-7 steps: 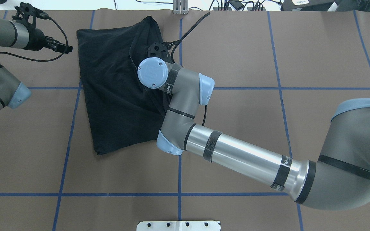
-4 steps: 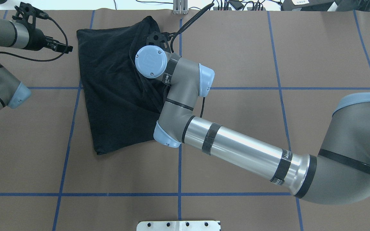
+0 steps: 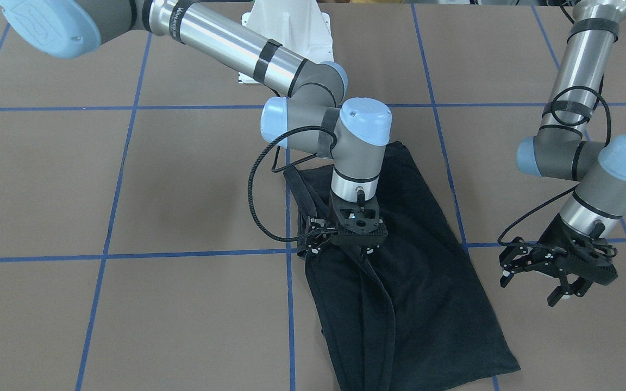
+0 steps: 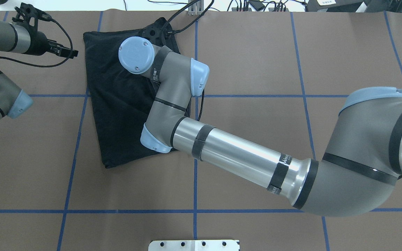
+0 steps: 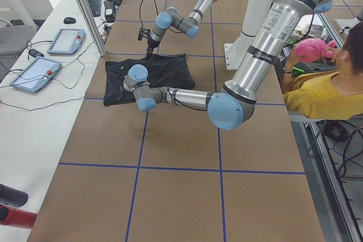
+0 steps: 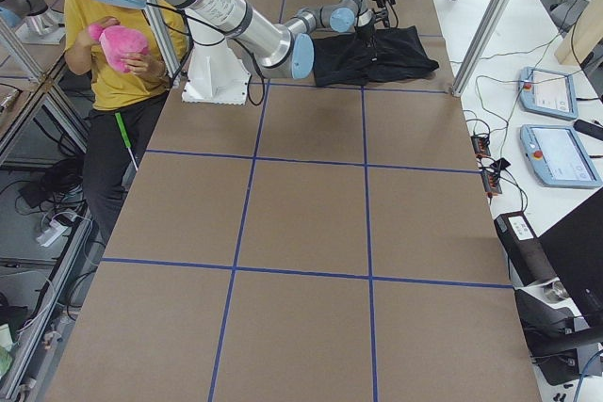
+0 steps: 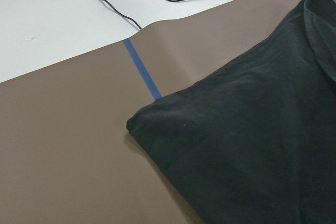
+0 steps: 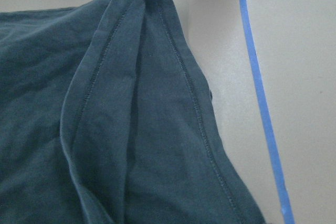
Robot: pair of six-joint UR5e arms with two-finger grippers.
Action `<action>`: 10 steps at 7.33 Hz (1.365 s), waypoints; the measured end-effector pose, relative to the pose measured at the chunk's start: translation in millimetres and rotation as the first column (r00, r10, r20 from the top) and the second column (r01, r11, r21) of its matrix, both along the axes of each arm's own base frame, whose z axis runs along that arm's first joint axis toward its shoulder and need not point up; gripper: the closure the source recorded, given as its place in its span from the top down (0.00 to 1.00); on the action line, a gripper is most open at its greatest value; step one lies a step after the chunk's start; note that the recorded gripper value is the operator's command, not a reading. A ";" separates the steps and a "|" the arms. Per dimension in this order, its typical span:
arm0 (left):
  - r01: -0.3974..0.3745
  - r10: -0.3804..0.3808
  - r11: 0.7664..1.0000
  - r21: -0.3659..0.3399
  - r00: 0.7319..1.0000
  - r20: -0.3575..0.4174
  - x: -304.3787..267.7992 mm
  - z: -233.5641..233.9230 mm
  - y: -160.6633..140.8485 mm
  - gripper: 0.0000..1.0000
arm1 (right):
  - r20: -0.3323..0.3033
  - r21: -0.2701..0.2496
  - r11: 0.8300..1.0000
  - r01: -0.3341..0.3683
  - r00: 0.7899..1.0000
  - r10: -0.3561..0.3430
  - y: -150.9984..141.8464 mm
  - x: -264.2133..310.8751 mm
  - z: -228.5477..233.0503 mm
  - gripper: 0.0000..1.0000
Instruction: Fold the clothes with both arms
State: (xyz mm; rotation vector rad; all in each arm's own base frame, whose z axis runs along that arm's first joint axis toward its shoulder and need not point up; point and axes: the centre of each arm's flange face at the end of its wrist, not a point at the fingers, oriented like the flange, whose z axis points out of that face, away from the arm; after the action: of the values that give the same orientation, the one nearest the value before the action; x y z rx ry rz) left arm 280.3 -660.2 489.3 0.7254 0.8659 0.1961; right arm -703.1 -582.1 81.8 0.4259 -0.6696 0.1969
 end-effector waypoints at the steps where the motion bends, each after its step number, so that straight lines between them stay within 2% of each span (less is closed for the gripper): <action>1: -0.001 0.001 1.000 -0.002 1.000 0.002 -0.6 2.2 1.0 1.00 | -0.014 -0.011 1.000 0.004 1.000 -0.004 4.6 -13.8 -9.4 0.66; 3: 0.001 -0.001 1.000 -0.002 1.000 0.001 -1.9 4.2 1.7 1.00 | -0.034 -0.016 1.000 0.014 0.999 -0.015 13.3 -35.0 -16.5 0.57; 4: 0.001 -0.001 1.000 -0.002 1.000 0.001 -2.2 4.8 1.9 1.00 | -0.021 -0.006 1.000 0.019 1.000 -0.019 15.5 -43.3 -13.4 0.53; 5: 0.002 -0.002 1.000 -0.005 1.000 0.003 -3.5 7.7 3.1 1.00 | -0.005 0.006 1.000 0.022 1.000 -0.022 15.9 -48.9 -8.4 0.33; 6: 0.002 -0.002 1.000 -0.007 1.000 0.004 -5.7 12.9 6.0 1.00 | 0.006 0.015 1.000 0.024 1.000 -0.024 15.2 -51.5 -4.9 0.09; 7: 0.003 -0.003 1.000 -0.006 1.000 0.004 -7.5 16.8 8.7 1.00 | 0.008 0.021 0.999 0.027 1.000 -0.027 14.7 -52.3 -3.4 0.00; 10: 0.003 -0.003 1.000 -0.006 1.000 0.003 -9.9 21.6 12.5 1.00 | 0.007 0.032 0.999 0.034 0.999 -0.035 12.2 -50.4 -6.1 0.00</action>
State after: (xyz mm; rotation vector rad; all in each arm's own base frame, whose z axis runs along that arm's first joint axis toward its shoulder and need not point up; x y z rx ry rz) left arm 270.5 -647.7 510.9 0.7203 0.8621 0.1918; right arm -753.4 -569.9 75.7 0.4440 -0.6877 0.1554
